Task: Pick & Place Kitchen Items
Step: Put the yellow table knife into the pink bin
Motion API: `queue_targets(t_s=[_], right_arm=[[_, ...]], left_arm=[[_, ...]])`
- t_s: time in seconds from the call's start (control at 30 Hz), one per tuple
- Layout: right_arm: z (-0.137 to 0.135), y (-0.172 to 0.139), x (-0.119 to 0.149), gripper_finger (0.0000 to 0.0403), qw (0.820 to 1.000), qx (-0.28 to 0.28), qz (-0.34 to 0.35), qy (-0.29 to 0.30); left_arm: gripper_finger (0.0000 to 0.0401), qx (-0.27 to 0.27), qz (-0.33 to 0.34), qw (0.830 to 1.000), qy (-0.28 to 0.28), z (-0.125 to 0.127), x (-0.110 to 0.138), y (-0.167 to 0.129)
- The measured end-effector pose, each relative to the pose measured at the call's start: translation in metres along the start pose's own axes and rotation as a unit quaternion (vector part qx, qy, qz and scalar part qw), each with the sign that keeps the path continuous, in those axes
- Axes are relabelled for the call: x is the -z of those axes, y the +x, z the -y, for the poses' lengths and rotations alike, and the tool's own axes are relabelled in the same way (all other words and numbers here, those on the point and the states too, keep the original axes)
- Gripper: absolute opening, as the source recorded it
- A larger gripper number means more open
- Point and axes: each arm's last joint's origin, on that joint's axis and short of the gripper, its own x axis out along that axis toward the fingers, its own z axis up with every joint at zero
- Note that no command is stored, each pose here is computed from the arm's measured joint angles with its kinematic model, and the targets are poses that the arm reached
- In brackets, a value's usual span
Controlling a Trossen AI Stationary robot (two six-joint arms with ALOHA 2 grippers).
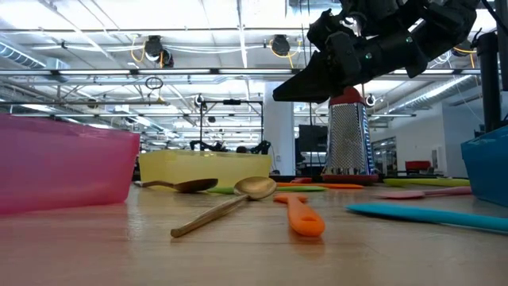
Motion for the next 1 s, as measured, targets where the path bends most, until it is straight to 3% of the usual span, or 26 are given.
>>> queue_targets(t_s=[0.5, 1.0], right_arm=[[0.0000, 0.0000, 0.0000, 0.0130, 1.000, 0.000, 0.000, 0.000], [0.0000, 0.0000, 0.0000, 0.0130, 1.000, 0.000, 0.000, 0.000]], left_arm=[[0.0088, 0.010, -0.005, 1.000, -0.017, 0.0054, -0.0064, 0.0014], [0.0088, -0.001, -0.051, 0.998, -0.032, 0.0072, -0.0071, 0.0020]])
